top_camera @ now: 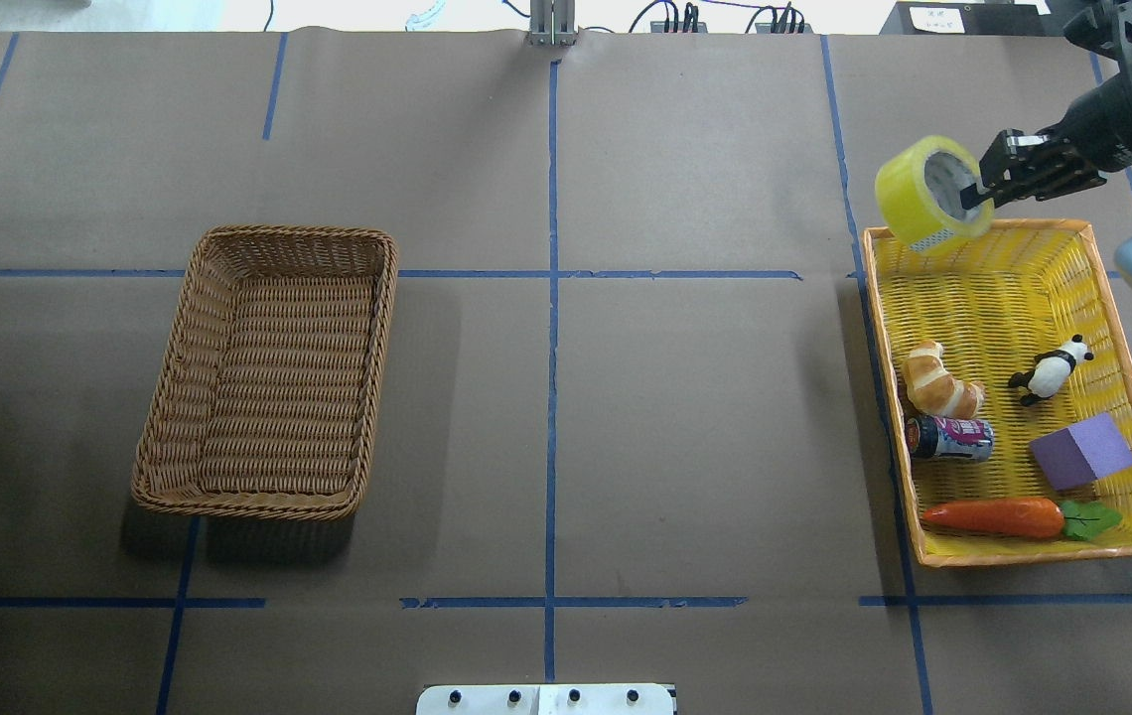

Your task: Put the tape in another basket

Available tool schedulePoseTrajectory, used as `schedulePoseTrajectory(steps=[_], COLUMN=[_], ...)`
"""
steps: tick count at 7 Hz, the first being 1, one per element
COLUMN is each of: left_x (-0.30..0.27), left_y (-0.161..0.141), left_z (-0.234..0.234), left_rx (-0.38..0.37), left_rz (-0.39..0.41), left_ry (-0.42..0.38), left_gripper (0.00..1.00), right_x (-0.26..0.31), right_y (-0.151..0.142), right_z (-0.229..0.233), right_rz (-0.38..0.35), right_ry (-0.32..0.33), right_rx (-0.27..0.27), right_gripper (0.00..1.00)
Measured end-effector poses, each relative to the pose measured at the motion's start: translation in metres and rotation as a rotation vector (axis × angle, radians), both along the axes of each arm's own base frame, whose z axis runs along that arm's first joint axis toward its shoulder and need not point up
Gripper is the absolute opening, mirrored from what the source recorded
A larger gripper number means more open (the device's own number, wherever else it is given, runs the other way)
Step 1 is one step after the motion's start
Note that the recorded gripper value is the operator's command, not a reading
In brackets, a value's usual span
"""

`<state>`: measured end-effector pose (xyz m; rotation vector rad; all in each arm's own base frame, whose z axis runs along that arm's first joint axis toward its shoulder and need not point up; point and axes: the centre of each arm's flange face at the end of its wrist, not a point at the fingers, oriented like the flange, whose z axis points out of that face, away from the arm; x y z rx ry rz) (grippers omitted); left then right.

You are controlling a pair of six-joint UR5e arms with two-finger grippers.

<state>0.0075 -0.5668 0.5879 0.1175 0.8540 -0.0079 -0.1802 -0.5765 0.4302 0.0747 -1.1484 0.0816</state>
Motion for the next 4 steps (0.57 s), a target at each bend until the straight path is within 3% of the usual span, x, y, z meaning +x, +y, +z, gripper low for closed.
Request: schedulePoseTrajectory(steps=[2, 4], left_x=[0.056, 0.144], left_y=[-0.019, -0.011], left_z=[-0.073, -0.166], left_rx=[-0.037, -0.132], left_rz=[-0.070, -0.086], left_ry=[0.134, 0.237], left_gripper=[1.00, 1.00], right_x=[-0.034, -0.083], right_y=[0.020, 0.052], right_z=[-0.030, -0.055], right_rz=[0.052, 0.113], right_ry=[-0.132, -0.273], right_rx=[-0.052, -0.094], right_gripper=[0.01, 0.01])
